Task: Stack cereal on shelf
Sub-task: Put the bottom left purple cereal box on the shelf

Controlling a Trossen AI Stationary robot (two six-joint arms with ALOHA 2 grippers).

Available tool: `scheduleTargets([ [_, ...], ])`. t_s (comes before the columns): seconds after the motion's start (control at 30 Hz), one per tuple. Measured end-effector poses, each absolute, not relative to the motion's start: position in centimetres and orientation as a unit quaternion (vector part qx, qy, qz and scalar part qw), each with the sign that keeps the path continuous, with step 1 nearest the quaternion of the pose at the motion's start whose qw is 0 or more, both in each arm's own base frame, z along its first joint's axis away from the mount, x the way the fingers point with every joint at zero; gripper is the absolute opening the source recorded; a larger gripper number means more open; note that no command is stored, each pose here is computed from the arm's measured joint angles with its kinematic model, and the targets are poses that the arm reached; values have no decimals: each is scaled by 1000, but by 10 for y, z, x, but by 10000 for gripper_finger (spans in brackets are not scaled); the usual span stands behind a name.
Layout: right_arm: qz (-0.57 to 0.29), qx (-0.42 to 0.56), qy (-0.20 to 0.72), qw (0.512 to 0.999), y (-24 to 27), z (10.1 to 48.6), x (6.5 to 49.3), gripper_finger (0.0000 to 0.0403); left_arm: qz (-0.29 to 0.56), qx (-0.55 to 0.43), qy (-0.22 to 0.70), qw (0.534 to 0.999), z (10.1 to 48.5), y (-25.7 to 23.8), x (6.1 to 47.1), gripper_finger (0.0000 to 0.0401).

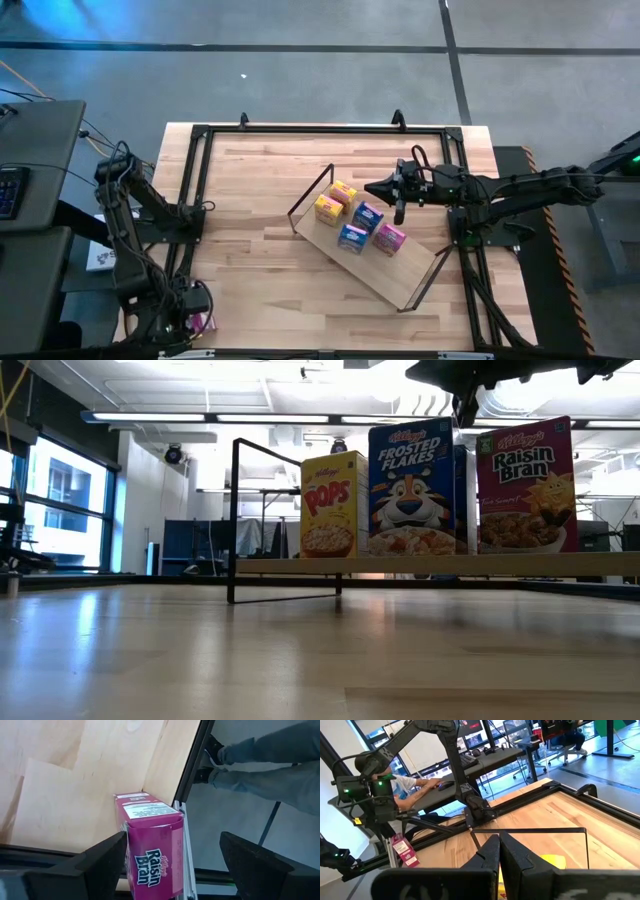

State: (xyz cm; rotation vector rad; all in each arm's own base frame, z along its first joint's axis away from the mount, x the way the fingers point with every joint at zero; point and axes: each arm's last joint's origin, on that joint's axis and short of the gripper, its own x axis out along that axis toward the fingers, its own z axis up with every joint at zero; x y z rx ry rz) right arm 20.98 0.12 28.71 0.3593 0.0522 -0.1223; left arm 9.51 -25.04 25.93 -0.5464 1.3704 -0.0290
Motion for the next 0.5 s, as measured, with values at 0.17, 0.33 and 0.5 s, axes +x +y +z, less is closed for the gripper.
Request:
scheduleTargets([
  [0.17,-61,178,28,982,1,287,210,0,-14,-231,627,744,258,-249,94,312],
  [0.33,-62,175,30,982,1,286,210,0,-8,-232,627,744,258,-248,94,312],
  [0.5,-62,174,33,982,1,286,210,0,-5,-232,627,743,255,-248,94,312],
])
